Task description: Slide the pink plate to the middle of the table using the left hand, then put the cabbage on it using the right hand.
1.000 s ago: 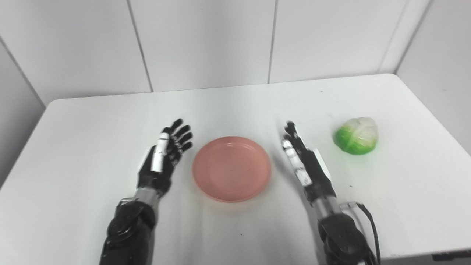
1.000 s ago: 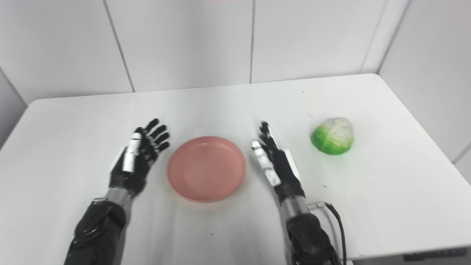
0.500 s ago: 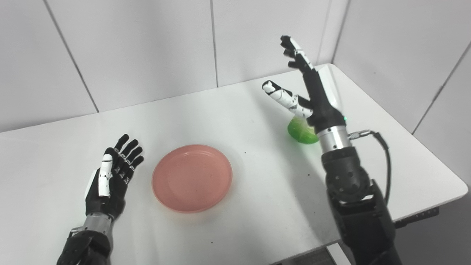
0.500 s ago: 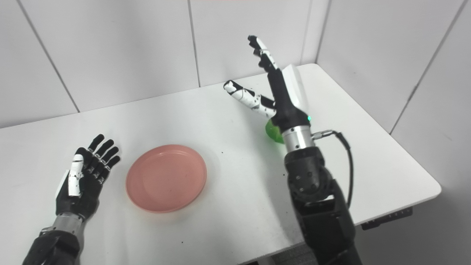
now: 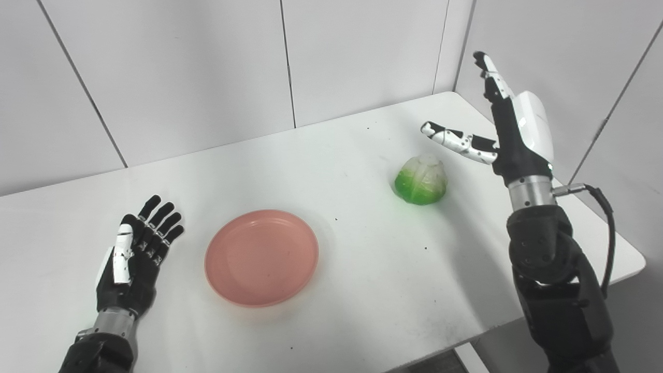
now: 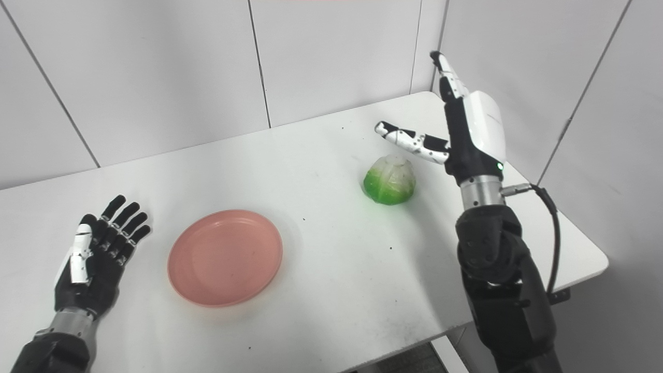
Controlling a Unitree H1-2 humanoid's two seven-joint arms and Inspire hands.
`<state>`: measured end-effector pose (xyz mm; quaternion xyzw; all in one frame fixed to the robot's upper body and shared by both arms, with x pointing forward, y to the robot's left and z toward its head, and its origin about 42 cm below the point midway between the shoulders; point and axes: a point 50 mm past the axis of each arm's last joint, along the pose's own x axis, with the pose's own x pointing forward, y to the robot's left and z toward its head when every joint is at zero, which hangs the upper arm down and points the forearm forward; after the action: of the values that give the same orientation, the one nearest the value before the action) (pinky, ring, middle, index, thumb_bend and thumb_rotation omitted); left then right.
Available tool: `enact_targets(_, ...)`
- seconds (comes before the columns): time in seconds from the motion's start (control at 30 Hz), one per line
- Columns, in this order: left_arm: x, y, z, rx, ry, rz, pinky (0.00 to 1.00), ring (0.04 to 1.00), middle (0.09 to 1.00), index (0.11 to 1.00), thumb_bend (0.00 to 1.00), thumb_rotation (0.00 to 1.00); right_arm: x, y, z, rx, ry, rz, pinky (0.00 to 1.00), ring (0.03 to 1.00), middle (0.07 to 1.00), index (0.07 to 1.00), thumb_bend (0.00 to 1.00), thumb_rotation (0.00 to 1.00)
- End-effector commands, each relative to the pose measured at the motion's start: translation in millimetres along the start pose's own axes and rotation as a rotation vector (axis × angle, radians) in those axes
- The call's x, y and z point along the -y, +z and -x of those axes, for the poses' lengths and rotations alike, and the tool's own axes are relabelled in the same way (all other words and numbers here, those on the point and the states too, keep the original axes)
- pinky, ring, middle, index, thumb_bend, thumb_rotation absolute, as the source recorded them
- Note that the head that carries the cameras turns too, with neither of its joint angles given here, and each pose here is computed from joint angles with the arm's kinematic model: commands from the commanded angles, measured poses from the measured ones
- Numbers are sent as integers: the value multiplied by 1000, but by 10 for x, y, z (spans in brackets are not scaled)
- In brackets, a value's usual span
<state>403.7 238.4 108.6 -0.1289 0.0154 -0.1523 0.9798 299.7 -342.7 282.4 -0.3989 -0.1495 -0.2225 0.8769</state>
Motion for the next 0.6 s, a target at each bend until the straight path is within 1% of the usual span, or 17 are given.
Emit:
enact_targets(0.0,-149,-309,200,-126,58,30,883,878,886,879,453,1000,117,46,-85,20,-30,28,834,928,962,972,1000,609)
enact_targets(0.1,-167,-305,201,-128,62,30,884,877,886,882,453,1000,80,-15,-76,-13,7,47,844,944,981,988,1000,598)
enact_targets(0.2,-181,-300,205,-130,62,37,897,880,886,883,449,1000,6,-66,-65,-43,43,47,839,938,978,988,1000,572)
enact_targets(0.37,-212,-284,224,-130,57,43,894,878,885,882,445,1000,-207,-171,-62,-119,138,44,815,936,995,1000,1000,543)
enact_targets(0.57,-237,-263,235,-127,46,43,890,881,888,884,448,1000,-347,-242,-111,-149,208,79,777,913,992,1000,1000,548)
